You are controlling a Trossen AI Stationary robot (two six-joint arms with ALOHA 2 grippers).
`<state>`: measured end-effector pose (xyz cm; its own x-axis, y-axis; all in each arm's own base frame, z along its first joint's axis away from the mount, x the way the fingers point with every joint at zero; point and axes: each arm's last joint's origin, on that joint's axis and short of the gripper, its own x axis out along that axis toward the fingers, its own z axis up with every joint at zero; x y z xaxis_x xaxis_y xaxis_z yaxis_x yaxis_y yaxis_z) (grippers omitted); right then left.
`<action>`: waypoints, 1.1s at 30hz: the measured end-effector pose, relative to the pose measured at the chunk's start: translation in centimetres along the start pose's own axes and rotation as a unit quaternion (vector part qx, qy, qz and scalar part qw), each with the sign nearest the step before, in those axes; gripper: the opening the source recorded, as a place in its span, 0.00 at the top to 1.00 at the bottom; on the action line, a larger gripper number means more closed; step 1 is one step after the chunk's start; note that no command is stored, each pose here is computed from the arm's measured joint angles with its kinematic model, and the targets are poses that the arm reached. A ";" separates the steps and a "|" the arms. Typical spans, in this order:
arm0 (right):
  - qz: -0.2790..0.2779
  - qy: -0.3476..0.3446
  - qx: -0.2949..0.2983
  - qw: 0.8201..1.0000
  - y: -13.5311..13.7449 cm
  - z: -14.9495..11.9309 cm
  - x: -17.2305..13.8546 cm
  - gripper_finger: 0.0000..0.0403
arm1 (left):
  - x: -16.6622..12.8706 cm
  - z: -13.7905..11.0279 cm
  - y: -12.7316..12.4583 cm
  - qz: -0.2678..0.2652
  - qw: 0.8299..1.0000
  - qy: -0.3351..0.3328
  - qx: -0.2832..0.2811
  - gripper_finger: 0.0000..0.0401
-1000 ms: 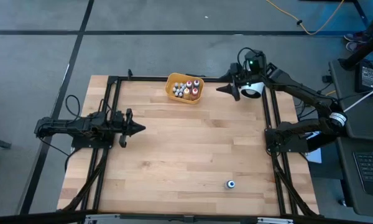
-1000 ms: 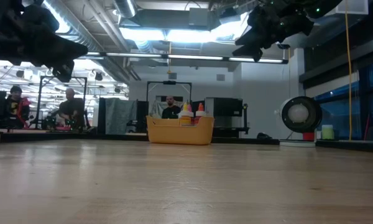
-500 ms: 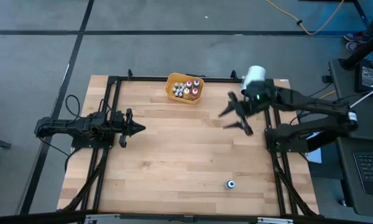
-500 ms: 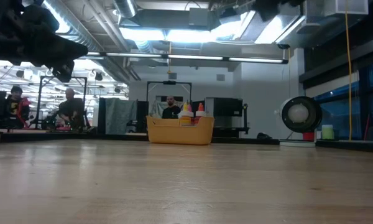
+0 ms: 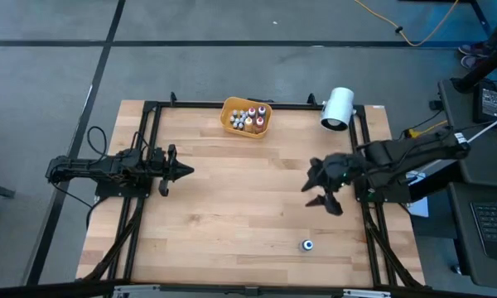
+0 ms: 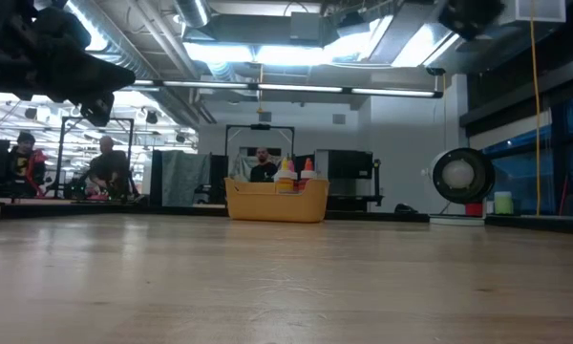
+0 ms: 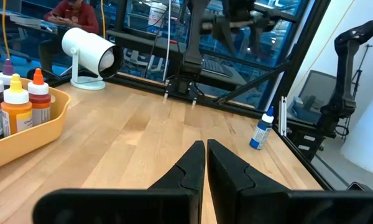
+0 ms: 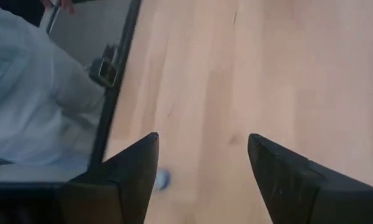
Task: Pick & Place food coloring
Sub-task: Put the large blue food coloring bottle into the bin
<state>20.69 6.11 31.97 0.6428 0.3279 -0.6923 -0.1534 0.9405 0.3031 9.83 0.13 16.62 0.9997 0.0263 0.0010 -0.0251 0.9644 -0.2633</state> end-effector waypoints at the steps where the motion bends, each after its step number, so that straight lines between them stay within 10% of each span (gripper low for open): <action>1: 0.001 0.016 0.022 1.000 0.3 -0.3 0.3 0.38 | 0.0 0.0 0.0 0.000 1.000 0.000 0.000 0.96; 23: -0.018 0.163 0.307 0.937 7.1 -3.9 7.7 0.29 | 0.0 0.0 0.0 0.000 1.000 0.000 0.000 0.96; 33: -0.049 0.189 0.342 0.919 7.6 -4.8 9.7 0.29 | 0.0 0.0 0.0 0.000 1.000 0.000 0.000 0.96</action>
<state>22.12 16.88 24.45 0.3023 0.3736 -0.8770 0.4813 0.7343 0.4787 9.83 0.13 16.62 0.9997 0.0258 0.0008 -0.0247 0.9644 -0.2633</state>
